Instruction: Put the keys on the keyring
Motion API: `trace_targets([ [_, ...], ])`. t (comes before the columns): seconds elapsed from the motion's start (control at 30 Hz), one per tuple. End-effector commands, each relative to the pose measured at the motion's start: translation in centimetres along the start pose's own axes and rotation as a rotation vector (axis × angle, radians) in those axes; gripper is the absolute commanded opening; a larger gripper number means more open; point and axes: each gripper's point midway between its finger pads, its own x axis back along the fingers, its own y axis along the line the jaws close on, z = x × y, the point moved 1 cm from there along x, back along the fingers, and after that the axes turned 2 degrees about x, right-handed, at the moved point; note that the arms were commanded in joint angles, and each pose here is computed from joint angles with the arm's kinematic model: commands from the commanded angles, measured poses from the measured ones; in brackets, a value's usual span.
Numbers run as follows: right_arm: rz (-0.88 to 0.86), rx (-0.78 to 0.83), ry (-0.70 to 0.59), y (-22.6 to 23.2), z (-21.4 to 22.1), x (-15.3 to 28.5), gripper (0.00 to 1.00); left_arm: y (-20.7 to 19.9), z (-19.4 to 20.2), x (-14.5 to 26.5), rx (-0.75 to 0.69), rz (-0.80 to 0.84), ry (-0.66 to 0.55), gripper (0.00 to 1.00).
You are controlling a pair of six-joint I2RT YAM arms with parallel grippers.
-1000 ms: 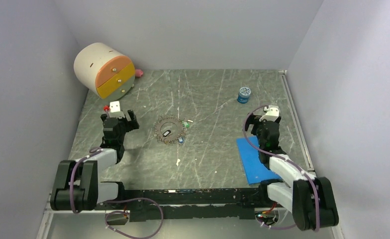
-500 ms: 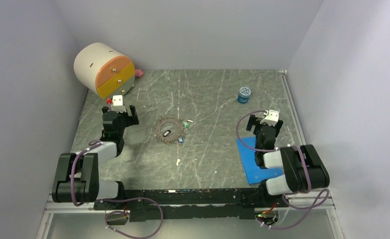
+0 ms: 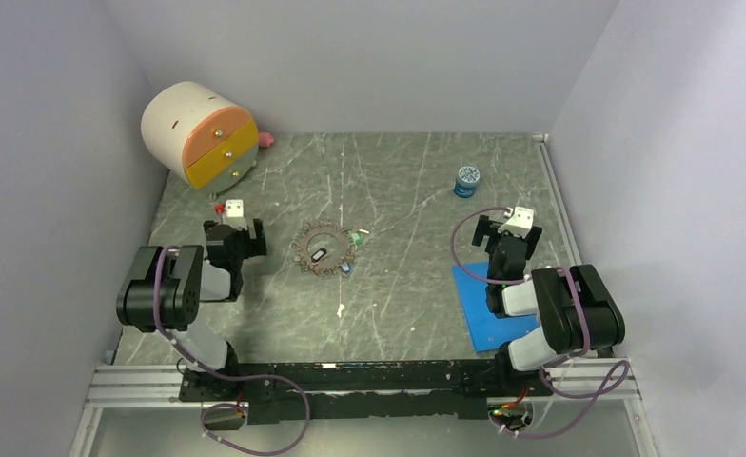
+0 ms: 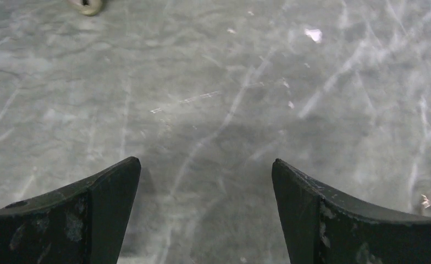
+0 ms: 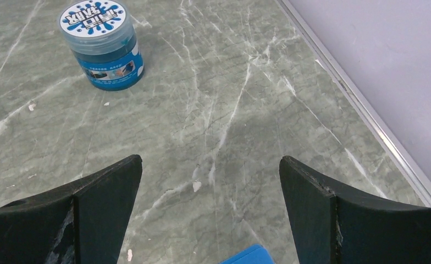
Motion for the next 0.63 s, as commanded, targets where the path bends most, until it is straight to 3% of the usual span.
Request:
trace_targets([
  [0.0,0.028,-0.036,-0.063,-0.33,-1.88,-0.53,0.99,1.37,-2.76,-1.44,0.052,-0.015,-0.052,0.94],
  [0.6,0.025,-0.035,-0.061,-0.26,-1.85,-0.6,0.99,1.58,-3.08,-1.5,0.056,-0.027,-0.068,0.94],
])
